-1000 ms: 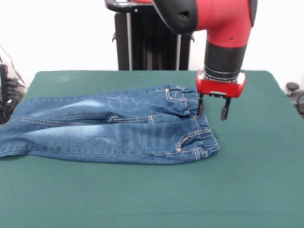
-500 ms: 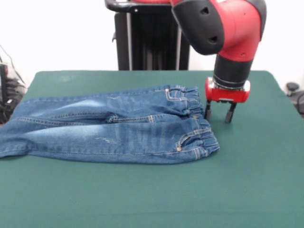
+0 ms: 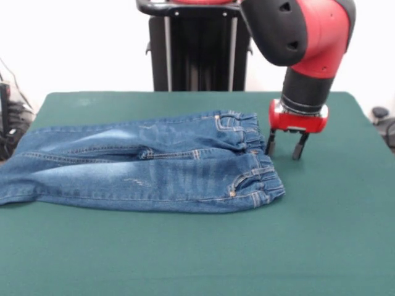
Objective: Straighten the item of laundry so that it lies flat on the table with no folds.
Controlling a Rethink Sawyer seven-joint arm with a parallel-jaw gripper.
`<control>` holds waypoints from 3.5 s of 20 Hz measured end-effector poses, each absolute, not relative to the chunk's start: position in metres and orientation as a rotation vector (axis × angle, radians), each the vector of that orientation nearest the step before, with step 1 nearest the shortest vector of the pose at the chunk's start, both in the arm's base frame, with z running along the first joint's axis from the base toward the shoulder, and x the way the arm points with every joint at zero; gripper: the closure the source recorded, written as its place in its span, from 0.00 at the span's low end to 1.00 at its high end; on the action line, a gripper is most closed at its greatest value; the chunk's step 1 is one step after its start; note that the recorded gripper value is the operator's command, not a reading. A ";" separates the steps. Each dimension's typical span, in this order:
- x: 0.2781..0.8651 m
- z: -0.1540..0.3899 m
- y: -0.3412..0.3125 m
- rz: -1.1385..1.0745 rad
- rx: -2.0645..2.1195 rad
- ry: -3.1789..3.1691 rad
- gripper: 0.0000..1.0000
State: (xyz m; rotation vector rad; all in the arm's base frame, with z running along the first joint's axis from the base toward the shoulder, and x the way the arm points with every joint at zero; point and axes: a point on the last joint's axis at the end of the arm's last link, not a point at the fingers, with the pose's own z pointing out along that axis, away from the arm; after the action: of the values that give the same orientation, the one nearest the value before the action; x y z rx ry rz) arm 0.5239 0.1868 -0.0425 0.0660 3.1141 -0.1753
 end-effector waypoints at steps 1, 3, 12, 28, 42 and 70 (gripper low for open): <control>0.524 -0.042 0.186 -0.178 0.065 3.114 0.00; 0.525 -0.041 0.185 -0.179 0.069 3.111 0.00; 0.537 -0.019 0.170 -0.168 0.161 3.093 0.00; 0.531 -0.016 0.160 -0.198 0.184 3.102 0.00; 0.506 -0.044 0.174 -0.377 0.002 3.080 0.00; 0.509 -0.045 0.182 -0.338 0.367 3.025 0.00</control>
State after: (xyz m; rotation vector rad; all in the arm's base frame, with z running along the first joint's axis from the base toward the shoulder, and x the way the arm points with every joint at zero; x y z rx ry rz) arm 0.5092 0.1819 -0.0452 0.3673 3.0248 -0.3381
